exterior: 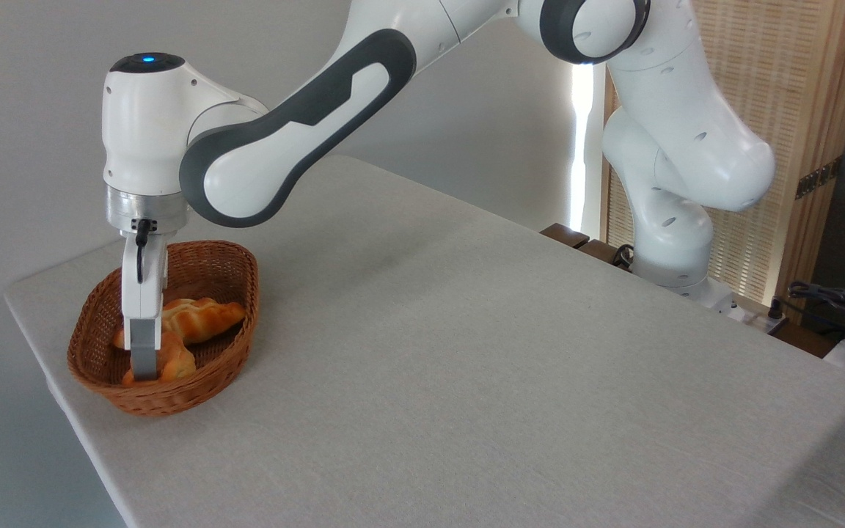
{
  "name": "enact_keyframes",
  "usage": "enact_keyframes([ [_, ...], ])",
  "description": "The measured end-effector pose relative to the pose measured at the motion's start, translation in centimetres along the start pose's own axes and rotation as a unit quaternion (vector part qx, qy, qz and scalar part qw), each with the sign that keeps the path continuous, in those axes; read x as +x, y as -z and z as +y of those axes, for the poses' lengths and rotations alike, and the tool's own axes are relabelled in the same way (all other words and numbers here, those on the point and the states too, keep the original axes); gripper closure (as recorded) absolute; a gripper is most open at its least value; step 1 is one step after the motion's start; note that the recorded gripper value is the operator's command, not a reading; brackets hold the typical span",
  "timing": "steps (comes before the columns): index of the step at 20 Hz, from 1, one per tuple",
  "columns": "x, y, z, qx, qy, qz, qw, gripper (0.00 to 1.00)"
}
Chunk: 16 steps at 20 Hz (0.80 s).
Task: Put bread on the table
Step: 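Lower the gripper into the basket around the rounder orange roll, then close the gripper on the roll and lift it out of the basket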
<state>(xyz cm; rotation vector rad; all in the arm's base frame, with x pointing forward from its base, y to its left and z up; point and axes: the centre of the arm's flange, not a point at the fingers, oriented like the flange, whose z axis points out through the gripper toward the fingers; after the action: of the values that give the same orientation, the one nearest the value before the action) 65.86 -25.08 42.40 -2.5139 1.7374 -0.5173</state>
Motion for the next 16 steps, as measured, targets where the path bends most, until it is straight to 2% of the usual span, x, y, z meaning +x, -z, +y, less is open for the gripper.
enact_keyframes([
  [8, 0.3, 1.1, -0.2, 0.012, -0.006, 0.002, 0.9999, 1.00],
  [11, 1.1, 5.0, -0.5, 0.034, -0.008, 0.015, 0.9993, 1.00],
  [12, 1.2, 6.6, -0.3, 0.033, -0.005, 0.014, 0.9993, 1.00],
  [16, 0.7, 12.4, 0.7, -0.006, 0.022, 0.004, 0.9997, 1.00],
])
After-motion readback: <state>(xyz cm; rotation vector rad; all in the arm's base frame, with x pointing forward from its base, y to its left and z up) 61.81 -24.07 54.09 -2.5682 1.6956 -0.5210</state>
